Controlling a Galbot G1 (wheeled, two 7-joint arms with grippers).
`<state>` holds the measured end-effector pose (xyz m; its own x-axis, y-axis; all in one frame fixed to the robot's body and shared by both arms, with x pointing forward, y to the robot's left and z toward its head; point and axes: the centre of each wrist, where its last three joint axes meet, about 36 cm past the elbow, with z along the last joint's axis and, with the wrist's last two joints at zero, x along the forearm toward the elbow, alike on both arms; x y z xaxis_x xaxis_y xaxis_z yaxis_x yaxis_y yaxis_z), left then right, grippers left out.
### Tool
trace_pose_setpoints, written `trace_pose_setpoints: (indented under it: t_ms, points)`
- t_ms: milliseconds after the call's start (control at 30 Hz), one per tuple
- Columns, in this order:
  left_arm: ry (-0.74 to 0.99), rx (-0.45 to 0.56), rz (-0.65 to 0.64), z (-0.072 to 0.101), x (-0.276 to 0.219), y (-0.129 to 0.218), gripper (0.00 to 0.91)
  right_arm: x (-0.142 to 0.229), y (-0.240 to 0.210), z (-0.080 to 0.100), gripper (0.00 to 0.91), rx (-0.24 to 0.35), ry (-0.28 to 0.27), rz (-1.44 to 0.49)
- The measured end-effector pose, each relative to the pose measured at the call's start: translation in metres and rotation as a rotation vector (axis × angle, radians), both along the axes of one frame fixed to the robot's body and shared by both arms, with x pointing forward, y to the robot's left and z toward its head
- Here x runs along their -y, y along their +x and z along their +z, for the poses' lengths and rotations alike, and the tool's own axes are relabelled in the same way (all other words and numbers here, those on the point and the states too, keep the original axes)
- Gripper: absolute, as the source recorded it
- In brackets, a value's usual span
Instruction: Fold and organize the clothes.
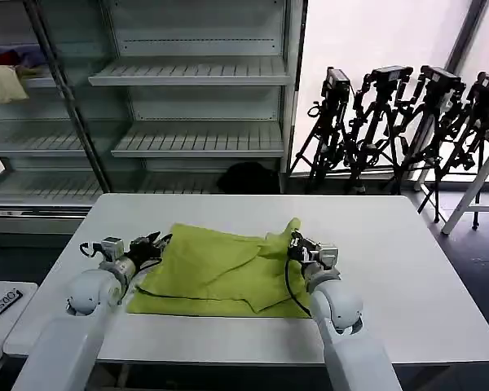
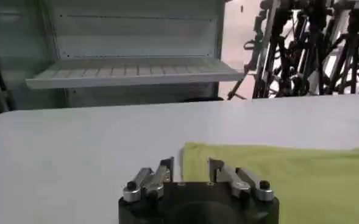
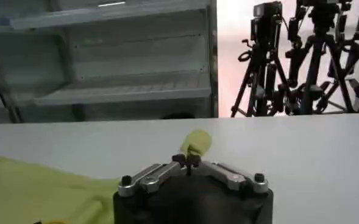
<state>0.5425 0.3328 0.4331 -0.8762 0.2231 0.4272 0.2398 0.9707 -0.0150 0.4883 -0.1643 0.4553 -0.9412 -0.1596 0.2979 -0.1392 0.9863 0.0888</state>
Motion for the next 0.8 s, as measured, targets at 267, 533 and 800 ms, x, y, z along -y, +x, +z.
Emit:
trace_pose_setpoints:
  t_ms: [267,533,800]
  points:
    - [0.031,-0.018,-0.019,-0.003,0.004,0.031,0.907,-0.001,0.007,-0.004,0.000,-0.009,-0.006,-0.001]
    - [0.055,-0.032,-0.031,-0.006,0.004,0.047,0.715,-0.002,0.011,-0.007,0.000,-0.018,-0.015,-0.003]
    - [0.070,-0.046,-0.051,-0.011,0.005,0.050,0.030,-0.006,0.014,-0.008,0.000,-0.019,-0.016,0.002]
